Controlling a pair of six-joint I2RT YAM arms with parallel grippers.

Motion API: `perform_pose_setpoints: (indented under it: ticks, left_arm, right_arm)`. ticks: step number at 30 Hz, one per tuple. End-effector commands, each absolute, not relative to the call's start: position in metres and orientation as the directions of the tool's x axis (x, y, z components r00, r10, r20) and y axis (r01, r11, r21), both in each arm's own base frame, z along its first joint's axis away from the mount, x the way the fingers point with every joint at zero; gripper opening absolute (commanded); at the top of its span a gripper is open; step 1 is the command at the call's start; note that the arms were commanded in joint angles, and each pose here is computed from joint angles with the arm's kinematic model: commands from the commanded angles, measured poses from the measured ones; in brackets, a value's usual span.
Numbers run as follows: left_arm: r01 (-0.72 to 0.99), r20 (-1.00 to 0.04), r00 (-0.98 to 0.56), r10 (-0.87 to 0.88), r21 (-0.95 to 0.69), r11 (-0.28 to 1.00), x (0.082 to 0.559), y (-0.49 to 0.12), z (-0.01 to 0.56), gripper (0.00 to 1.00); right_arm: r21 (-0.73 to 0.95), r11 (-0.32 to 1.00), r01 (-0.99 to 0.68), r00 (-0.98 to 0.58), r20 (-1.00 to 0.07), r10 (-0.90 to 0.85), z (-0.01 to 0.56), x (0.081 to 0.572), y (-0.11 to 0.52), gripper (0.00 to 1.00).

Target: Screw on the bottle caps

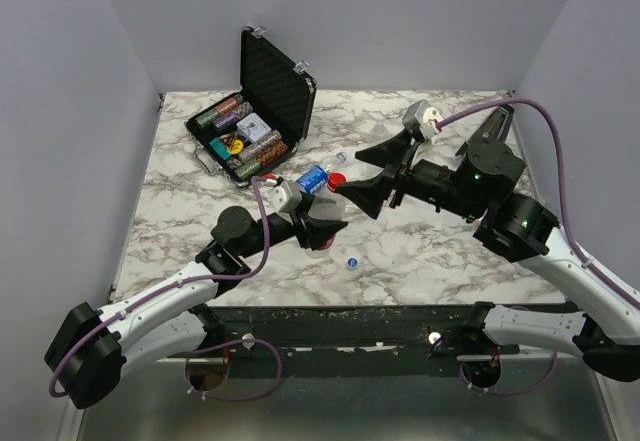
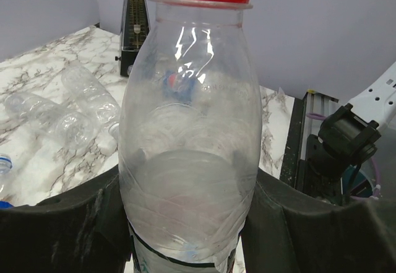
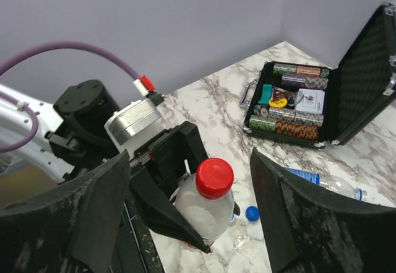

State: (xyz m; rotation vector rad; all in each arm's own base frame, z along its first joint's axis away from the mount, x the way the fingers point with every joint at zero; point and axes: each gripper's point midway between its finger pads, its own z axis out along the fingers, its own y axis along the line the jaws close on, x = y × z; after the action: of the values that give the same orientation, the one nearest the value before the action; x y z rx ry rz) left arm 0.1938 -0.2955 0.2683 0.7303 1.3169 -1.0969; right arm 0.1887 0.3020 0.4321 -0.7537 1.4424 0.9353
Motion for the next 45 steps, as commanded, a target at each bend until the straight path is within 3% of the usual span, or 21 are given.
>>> perform_pose_setpoints:
  ticks: [1,5,16,31,45]
  left_arm:
    - [0.921,-0.974,-0.034,-0.225,-0.118,0.372,0.197,-0.292,0.288,0.63]
    - [0.932,-0.976,-0.011,-0.219,-0.089,0.352,0.192,-0.293,0.291,0.63]
    - [0.967,-0.978,0.065,-0.196,0.013,0.254,0.172,-0.296,0.298,0.63]
    - [0.973,-0.976,0.084,-0.200,0.037,0.230,0.167,-0.296,0.302,0.63]
    - [0.940,-0.977,0.063,-0.203,-0.010,0.340,0.184,-0.288,0.300,0.63]
  right_arm:
    - [0.039,0.319,-0.947,-0.044,-0.999,-0.009,0.418,0.160,0.304,0.88]
    - [-0.045,0.199,-0.979,0.035,-0.998,-0.053,0.403,0.142,0.304,0.90]
    - [-0.181,0.130,-0.975,0.176,-0.983,-0.052,0.392,0.139,0.292,0.96]
    - [-0.136,0.057,-0.989,0.134,-0.990,-0.041,0.388,0.141,0.305,0.95]
    - [-0.107,0.040,-0.993,0.105,-0.994,-0.037,0.386,0.134,0.303,0.94]
